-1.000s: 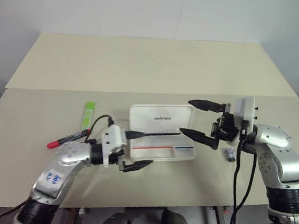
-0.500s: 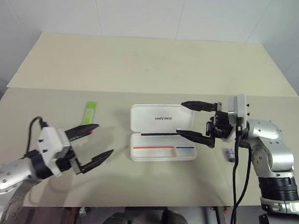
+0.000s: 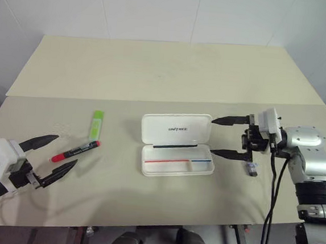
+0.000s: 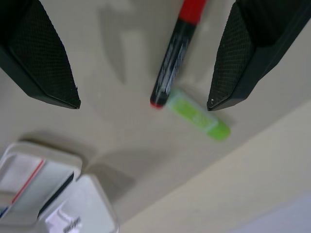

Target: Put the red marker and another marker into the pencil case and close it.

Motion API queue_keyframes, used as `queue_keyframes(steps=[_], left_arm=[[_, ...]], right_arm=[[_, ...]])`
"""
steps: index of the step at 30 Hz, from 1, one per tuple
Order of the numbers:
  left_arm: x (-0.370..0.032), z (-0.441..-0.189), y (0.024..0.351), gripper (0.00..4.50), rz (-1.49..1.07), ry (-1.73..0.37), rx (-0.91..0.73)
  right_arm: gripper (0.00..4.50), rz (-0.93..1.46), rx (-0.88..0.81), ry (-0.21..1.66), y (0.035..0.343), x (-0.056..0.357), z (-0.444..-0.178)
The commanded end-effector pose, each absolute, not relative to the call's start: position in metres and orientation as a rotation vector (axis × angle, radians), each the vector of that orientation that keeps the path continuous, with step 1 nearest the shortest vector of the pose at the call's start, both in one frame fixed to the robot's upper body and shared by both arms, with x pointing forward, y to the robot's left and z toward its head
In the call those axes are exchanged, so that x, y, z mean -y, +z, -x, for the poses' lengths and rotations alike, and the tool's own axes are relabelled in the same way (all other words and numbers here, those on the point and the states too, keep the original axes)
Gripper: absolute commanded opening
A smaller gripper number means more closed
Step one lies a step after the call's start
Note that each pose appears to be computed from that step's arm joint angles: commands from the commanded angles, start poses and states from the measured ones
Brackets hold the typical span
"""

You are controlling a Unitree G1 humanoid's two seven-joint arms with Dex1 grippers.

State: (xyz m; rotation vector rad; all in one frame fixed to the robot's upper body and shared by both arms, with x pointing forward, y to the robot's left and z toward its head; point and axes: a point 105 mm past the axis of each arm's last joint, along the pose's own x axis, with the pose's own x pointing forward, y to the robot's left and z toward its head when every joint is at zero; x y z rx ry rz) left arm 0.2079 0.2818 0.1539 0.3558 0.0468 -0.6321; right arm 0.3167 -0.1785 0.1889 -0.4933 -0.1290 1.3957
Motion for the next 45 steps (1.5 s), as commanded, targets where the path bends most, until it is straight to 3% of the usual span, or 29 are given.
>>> queue_keyframes(steps=[1, 25, 28, 38, 45], left_arm=[[-0.286, -0.205, 0.151, 4.48, -0.378, -0.665, -0.064], [-0.310, -0.260, 0.075, 4.48, -0.286, -0.648, -0.206], [-0.306, -0.258, 0.064, 3.81, -0.256, -0.679, -0.244], [-0.295, -0.256, 0.061, 0.62, -0.265, -0.690, -0.224], [-0.263, -0.261, 0.098, 0.63, -0.274, -0.724, -0.036]], right_arm=[[4.50, 0.573, 0.101, 1.432, 0.189, 0.195, -0.308], [4.50, 0.539, 0.166, 1.360, 0.210, 0.180, -0.293], [4.50, 0.533, 0.175, 1.358, 0.212, 0.177, -0.292], [4.50, 0.522, 0.195, 1.361, 0.214, 0.171, -0.292], [4.50, 0.513, 0.192, 1.362, 0.209, 0.171, -0.294]])
